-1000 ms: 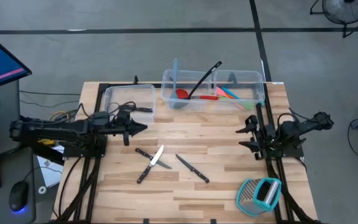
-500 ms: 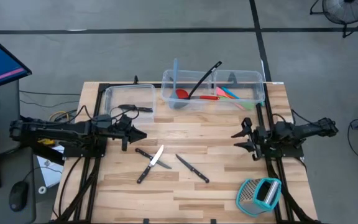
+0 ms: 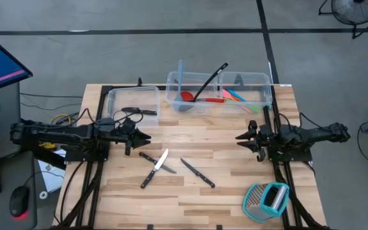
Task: Pick & Place Kitchen Items
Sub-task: Put the black knife into the top left transparent bin
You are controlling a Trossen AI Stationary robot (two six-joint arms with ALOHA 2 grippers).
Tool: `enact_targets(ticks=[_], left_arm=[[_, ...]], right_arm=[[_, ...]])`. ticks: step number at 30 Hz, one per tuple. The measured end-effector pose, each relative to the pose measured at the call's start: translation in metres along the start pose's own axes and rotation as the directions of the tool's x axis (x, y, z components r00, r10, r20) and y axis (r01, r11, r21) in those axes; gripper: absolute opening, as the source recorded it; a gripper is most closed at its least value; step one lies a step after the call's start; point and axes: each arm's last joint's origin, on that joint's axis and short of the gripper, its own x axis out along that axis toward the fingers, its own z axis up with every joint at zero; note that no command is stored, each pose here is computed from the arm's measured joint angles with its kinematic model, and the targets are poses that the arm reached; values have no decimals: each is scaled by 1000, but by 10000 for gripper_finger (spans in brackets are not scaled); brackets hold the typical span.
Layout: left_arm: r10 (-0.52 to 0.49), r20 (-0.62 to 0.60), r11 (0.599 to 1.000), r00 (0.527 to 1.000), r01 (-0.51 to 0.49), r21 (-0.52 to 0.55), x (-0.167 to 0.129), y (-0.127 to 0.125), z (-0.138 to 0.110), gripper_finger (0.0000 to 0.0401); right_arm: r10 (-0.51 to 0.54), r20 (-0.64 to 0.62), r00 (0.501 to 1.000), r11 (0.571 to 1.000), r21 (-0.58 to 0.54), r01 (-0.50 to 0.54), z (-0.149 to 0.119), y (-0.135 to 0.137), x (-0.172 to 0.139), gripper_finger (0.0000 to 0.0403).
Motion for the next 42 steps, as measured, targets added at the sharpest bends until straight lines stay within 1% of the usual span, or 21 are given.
enact_targets(ticks=[1,2,3,4,5,6,8,12,16,18,22,26,28,30,31,33,35,37,39,42], left_arm=[[0,0,1000,1000,0,0,0,0,0,141],[-2,-2,1000,1000,2,0,0,0,0,141],[-3,-3,1000,1000,3,2,0,-1,0,141],[-3,-6,1000,1000,3,2,0,-1,-1,141],[2,-11,1000,1000,-2,3,1,-1,-2,141],[7,-18,1000,1000,-7,6,2,-1,-3,141],[24,-42,1000,999,-23,21,4,0,-6,141],[58,-125,998,991,-53,36,12,3,-16,142],[99,-218,995,971,-92,41,21,6,-29,149],[101,-261,995,960,-95,34,26,3,-33,154],[60,-308,997,950,-45,56,37,-13,-31,158],[21,-356,987,934,36,154,48,-39,-18,159],[62,-417,978,907,28,205,50,-50,-12,159],[164,-490,965,856,-35,261,49,-58,-8,159],[220,-527,954,821,-67,293,48,-61,-6,159],[332,-589,927,737,-137,350,43,-66,-6,159],[408,-627,905,663,-205,373,41,-68,-8,159],[447,-639,894,626,-293,339,42,-69,-11,159],[459,-648,884,607,-382,269,45,-69,-16,159],[485,-670,845,562,-498,194,52,-66,-27,159]], right_arm=[[45,-13,999,998,-44,-46,0,1,0,121],[116,-21,993,986,-116,-118,0,4,0,122],[194,-25,981,963,-185,-195,1,6,-1,123],[267,-33,963,931,-251,-267,2,9,-1,123],[324,-47,945,898,-300,-322,2,10,-2,123],[354,-58,933,876,-328,-353,1,11,-2,123],[356,-59,933,872,-339,-354,1,11,-2,122],[320,-80,944,891,-314,-329,-1,9,-2,124],[317,-86,944,892,-312,-328,-2,9,-2,123],[317,-87,944,892,-312,-328,-2,9,-2,124],[317,-87,944,892,-311,-328,-2,9,-2,125],[317,-88,944,892,-311,-328,-2,9,-2,124],[317,-89,944,892,-311,-329,-2,9,-2,123],[317,-88,944,892,-311,-329,-2,9,-2,123],[317,-89,944,892,-311,-329,-2,9,-2,124],[317,-89,944,892,-311,-329,-2,9,-2,123],[317,-89,944,892,-311,-329,-2,9,-2,123],[317,-90,944,892,-311,-329,-2,9,-2,124],[317,-90,944,892,-311,-329,-2,9,-2,124],[317,-91,944,892,-311,-329,-2,9,-2,124]])
